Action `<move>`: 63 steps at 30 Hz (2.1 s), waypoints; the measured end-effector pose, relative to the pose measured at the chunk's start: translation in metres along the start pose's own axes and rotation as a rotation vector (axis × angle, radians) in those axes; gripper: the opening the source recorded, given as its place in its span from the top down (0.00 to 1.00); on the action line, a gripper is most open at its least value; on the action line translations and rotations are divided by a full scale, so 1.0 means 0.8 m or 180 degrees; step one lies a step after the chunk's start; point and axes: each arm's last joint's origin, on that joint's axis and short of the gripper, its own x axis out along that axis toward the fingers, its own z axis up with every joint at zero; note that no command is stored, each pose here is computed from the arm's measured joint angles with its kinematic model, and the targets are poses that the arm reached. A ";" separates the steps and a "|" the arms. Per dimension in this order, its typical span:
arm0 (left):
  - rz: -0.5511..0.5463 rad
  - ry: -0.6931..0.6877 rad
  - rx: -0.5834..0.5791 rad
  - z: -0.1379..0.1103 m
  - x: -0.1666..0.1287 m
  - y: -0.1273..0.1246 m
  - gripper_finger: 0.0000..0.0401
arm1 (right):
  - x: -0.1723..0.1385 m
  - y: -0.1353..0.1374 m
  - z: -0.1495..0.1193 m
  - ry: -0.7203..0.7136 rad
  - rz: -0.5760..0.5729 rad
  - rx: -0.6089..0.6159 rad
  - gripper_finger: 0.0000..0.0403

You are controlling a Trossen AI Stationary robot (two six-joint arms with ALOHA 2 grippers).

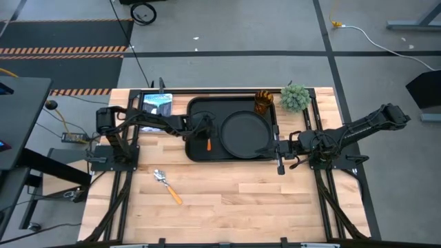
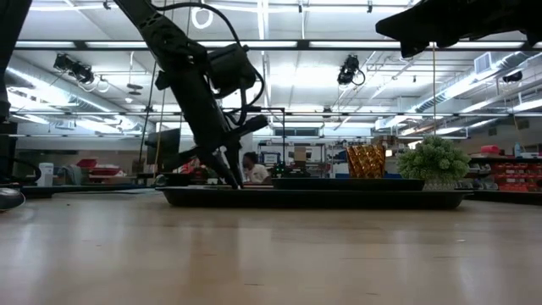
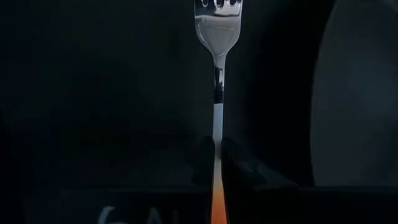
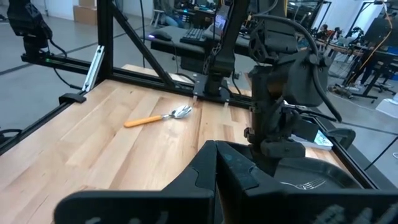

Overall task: Pick and place plate/cup/fork/spoon on tray
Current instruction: Put the orange fork on the black tray, then put the yellow spoon on the black tray to the left of the orange fork

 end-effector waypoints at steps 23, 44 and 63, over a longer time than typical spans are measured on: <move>-0.0065 -0.0017 -0.0010 0.001 0.000 -0.002 0.94 | 0.000 0.000 0.000 0.0008 0.0002 -0.0002 0.98; -0.0442 0.0811 0.0196 0.002 -0.012 -0.007 0.81 | 0.000 0.000 -0.001 0.0022 0.0004 -0.0005 0.98; -0.0973 0.1720 0.0827 -0.153 -0.115 -0.037 0.90 | 0.000 0.000 -0.002 0.0045 0.0008 0.0004 0.98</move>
